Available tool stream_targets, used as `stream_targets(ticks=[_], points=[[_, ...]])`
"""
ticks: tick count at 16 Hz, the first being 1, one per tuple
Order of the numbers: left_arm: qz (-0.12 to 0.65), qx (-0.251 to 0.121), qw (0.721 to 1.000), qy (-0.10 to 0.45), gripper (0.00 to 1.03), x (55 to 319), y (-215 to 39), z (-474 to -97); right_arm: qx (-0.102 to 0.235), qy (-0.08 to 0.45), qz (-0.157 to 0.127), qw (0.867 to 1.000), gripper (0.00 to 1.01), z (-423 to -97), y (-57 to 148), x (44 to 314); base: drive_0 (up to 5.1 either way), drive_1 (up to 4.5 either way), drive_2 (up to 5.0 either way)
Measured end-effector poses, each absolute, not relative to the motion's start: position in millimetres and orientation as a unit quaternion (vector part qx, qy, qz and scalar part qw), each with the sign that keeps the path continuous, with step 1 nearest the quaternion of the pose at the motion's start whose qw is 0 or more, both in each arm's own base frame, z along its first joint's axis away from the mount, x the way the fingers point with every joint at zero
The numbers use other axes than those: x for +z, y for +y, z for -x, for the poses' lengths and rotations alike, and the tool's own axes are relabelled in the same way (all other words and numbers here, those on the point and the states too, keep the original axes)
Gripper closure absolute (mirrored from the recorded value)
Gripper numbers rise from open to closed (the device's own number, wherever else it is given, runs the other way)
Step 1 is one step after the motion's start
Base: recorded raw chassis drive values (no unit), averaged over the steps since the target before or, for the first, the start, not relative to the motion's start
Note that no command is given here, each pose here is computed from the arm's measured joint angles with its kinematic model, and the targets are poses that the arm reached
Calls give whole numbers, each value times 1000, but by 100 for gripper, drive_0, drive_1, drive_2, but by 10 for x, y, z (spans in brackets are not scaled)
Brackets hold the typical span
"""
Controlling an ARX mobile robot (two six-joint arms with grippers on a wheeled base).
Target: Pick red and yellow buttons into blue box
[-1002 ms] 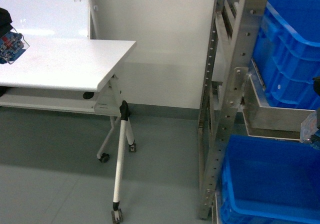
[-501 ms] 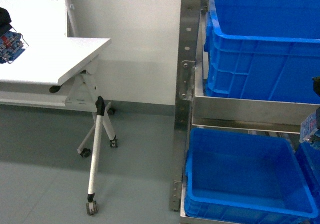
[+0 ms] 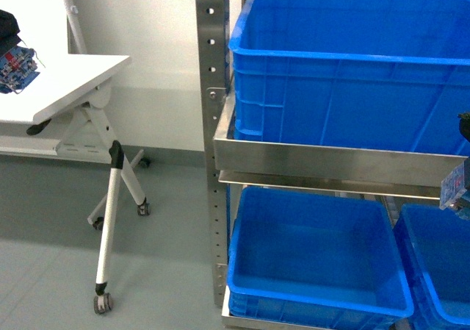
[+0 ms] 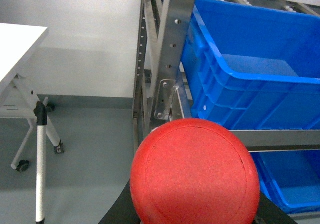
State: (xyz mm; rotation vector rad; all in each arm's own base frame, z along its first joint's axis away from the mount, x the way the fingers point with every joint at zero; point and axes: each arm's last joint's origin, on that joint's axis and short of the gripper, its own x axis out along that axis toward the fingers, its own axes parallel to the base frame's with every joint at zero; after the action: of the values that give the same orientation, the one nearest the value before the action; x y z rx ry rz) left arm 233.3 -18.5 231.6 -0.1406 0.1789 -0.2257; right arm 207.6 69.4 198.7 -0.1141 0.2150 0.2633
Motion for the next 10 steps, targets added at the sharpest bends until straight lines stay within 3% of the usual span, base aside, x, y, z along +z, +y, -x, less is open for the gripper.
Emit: stream_targets(ticks=[10], points=[[70,-112,987,89,79,2317,-183,-2332,131,107,57,984,69,-2076,694,1987,472,-221,-221]])
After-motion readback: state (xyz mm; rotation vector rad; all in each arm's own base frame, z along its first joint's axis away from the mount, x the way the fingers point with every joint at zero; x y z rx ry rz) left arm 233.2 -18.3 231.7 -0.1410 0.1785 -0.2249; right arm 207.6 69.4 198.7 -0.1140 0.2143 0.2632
